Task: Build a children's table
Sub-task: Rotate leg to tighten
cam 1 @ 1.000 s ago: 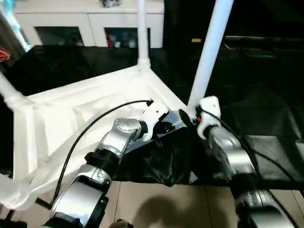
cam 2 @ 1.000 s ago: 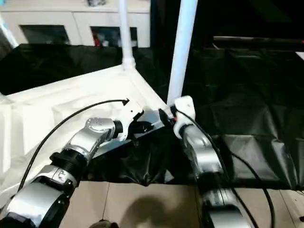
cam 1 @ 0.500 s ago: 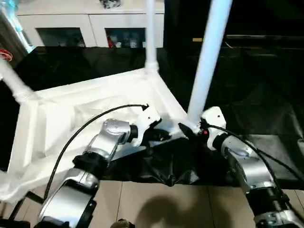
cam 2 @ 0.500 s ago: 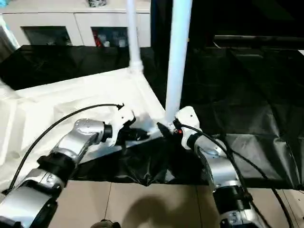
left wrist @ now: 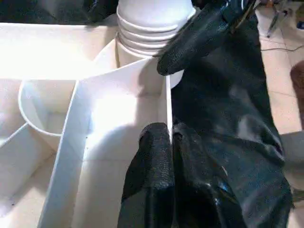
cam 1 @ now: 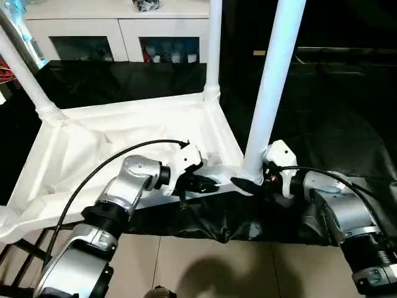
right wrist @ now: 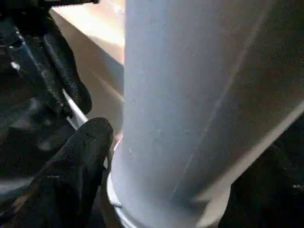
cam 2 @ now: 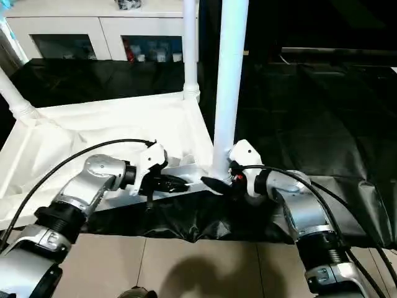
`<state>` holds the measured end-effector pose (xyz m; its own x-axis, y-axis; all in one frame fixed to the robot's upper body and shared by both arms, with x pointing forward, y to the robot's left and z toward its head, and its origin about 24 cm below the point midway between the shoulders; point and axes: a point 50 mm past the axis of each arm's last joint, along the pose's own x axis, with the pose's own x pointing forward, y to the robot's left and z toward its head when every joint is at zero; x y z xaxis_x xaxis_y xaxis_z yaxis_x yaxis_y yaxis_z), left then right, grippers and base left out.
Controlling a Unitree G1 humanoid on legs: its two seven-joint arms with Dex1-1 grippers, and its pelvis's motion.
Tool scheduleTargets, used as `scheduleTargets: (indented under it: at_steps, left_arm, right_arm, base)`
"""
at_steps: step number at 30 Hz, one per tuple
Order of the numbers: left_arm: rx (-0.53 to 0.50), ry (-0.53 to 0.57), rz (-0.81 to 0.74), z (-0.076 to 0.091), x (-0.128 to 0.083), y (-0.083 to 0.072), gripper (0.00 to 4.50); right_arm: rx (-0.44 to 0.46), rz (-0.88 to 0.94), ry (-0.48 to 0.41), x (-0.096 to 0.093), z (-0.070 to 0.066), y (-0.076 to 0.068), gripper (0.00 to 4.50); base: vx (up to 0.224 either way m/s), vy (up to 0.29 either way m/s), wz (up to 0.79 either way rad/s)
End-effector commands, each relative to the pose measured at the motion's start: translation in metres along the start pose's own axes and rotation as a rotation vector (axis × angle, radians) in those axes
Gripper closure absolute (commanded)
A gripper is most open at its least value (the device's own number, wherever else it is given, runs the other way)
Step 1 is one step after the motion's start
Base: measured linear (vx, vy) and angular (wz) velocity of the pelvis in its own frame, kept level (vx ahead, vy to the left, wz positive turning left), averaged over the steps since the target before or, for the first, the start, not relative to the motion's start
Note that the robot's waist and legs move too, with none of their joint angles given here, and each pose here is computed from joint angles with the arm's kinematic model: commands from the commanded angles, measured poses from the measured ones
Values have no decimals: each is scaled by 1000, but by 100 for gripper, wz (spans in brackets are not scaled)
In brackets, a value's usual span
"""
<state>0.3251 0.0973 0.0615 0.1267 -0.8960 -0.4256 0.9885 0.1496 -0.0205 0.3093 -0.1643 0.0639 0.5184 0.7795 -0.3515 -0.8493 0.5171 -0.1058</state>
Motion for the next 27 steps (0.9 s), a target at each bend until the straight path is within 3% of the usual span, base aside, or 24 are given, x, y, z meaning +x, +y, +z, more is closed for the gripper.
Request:
scheduleTargets:
  at_steps: [1,7,13,17,18,22,23,27]
  left_arm:
    - [86,-72,-57,23,3,-2,450]
    - [85,-59,-55,20,0,-2,450]
    - [77,-55,-23,20,4,-2,450]
    - [54,-70,62,23,14,2,450]
    - [43,-80,125,26,21,4,450]
    - [8,-105,236,31,32,7,450]
    - [-4,-110,281,32,36,8,450]
    - [-18,-121,368,34,43,8,450]
  right_arm:
    - [12,52,-4,4,3,4,100]
    - [14,105,21,4,-4,8,156]
    - [57,70,15,9,-9,10,177]
    - [127,-111,-10,20,-13,4,179]
    - [208,-233,-32,30,-17,1,179]
    - [309,-384,-54,51,-18,4,180]
    - [325,-472,-50,60,-18,5,180]
    - [308,-512,-67,77,-10,12,180]
  base:
    - [0,0,0]
    - [0,0,0]
    - [0,0,0]
    - [0,0,0]
    - [0,0,0]
    - [0,0,0]
    - [0,0,0]
    - [0,0,0]
